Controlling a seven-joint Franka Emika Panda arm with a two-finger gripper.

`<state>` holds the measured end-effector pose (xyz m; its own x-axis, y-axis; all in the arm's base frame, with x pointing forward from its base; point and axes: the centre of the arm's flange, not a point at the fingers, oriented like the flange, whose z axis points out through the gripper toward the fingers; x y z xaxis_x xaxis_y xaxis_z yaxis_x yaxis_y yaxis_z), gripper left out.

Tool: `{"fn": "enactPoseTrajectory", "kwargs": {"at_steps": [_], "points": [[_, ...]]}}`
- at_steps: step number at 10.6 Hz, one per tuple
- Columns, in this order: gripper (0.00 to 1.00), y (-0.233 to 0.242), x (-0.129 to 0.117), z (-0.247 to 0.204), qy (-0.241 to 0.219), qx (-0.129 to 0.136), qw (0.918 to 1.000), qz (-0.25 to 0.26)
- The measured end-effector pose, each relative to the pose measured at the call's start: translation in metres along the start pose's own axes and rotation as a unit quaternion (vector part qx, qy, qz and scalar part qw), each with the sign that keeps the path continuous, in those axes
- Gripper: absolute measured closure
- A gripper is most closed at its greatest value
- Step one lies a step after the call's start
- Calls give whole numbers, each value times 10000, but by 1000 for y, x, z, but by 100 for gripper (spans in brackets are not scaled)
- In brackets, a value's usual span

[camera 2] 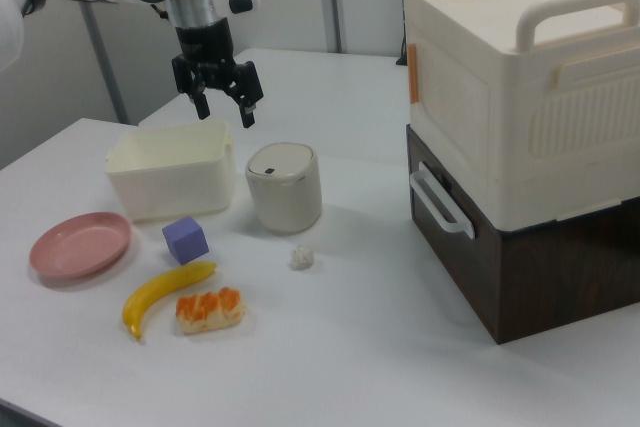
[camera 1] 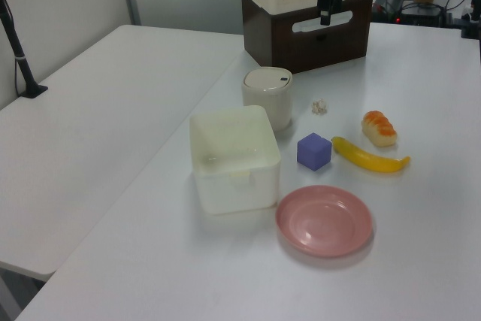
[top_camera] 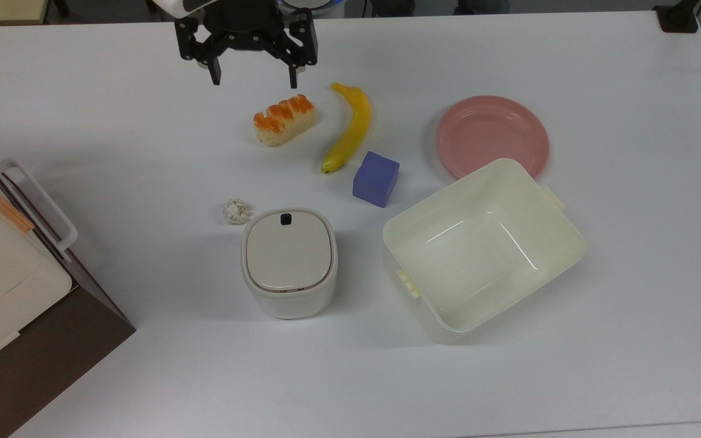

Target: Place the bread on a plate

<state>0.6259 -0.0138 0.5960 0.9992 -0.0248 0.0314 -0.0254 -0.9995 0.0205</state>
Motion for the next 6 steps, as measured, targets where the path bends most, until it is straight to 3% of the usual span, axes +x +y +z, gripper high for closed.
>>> {"fn": "enactPoseTrajectory", "kwargs": {"at_steps": [6], "points": [[0, -11, 1, 4, -32, -3, 10000, -73]]}}
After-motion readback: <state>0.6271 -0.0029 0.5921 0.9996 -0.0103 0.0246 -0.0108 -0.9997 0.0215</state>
